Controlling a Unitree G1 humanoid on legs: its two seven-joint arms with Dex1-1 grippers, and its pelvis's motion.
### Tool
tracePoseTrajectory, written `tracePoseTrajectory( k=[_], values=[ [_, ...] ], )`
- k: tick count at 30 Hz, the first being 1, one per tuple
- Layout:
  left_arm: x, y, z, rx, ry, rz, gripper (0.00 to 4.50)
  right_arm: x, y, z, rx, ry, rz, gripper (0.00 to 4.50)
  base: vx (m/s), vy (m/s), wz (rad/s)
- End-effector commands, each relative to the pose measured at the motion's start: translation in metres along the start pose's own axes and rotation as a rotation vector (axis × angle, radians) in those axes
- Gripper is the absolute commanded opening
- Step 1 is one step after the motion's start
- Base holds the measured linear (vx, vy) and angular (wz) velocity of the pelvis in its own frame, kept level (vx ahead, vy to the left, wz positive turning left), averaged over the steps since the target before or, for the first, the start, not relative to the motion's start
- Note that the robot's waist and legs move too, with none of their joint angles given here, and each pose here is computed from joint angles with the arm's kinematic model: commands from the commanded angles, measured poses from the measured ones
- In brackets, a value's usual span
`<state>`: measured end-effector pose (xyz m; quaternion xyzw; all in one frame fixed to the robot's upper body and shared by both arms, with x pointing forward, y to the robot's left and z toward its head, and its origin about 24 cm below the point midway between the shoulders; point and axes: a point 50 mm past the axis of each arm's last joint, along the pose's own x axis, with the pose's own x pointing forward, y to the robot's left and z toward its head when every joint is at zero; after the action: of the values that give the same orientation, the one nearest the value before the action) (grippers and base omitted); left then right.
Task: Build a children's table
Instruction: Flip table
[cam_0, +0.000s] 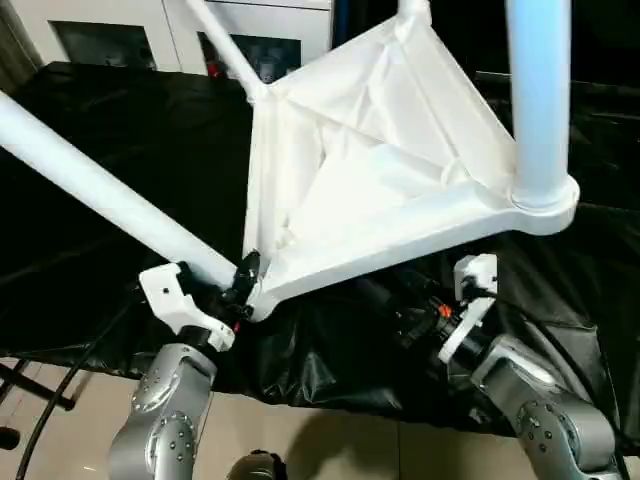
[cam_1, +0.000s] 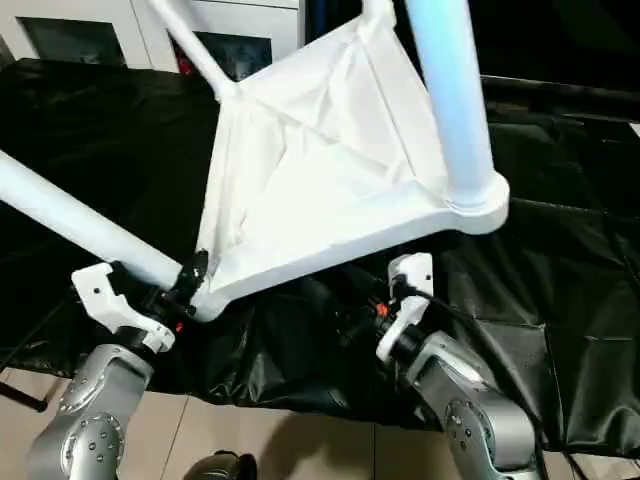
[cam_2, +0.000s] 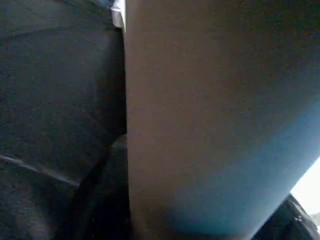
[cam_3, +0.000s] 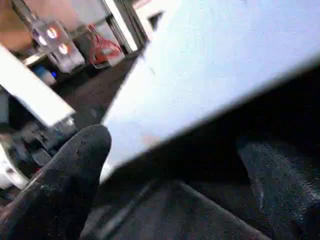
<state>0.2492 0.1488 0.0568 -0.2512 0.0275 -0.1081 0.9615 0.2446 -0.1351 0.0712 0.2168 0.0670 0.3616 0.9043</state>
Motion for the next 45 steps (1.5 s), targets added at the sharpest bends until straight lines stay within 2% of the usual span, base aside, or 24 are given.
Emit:
tracePoseTrajectory(
  k=[1,7,8,12,15,19,24,31,34,36,45],
  values=[
    [0.003,-0.017,-0.005,-0.097,0.011,-0.088,2.20,-0.001,-0.001,0.003,0.025,-0.024,-0.024,4.50,0.000,0.000,0.00],
    [0.003,-0.017,-0.006,-0.073,0.018,-0.081,2.20,0.010,0.002,0.011,0.124,-0.134,-0.015,4.50,0.000,0.000,0.00],
    [0.002,-0.016,-0.006,-0.059,0.018,-0.074,2.20,0.015,0.000,0.014,0.151,-0.166,-0.036,4.50,0.000,0.000,0.00],
    [0.001,-0.016,-0.005,-0.042,0.010,-0.068,2.20,0.022,-0.004,0.017,0.193,-0.200,-0.082,4.50,0.000,0.000,0.00],
    [-0.001,-0.018,-0.002,0.017,-0.013,-0.064,2.20,0.035,-0.012,0.026,0.293,-0.278,-0.146,4.50,0.000,0.000,0.00],
    [-0.002,-0.019,0.000,0.052,-0.033,-0.052,2.20,0.040,-0.016,0.028,0.346,-0.303,-0.180,4.50,0.000,0.000,0.00],
    [-0.006,-0.023,0.000,0.100,-0.057,-0.072,2.20,0.045,-0.019,0.027,0.461,-0.329,-0.240,4.50,0.000,0.000,0.00],
    [-0.008,-0.028,-0.001,0.145,-0.073,-0.098,2.20,0.047,-0.017,0.024,0.508,-0.301,-0.223,3.80,0.000,0.000,0.00],
    [-0.007,-0.029,-0.002,0.151,-0.074,-0.098,2.20,0.046,-0.018,0.026,0.513,-0.304,-0.225,3.69,0.000,0.000,0.00],
    [-0.007,-0.029,-0.002,0.159,-0.076,-0.100,2.20,0.044,-0.020,0.028,0.524,-0.318,-0.233,3.40,0.000,0.000,0.00],
    [-0.006,-0.027,-0.002,0.172,-0.092,-0.076,2.20,0.044,-0.025,0.032,0.521,-0.315,-0.244,2.63,0.000,0.000,0.00]
  ],
)
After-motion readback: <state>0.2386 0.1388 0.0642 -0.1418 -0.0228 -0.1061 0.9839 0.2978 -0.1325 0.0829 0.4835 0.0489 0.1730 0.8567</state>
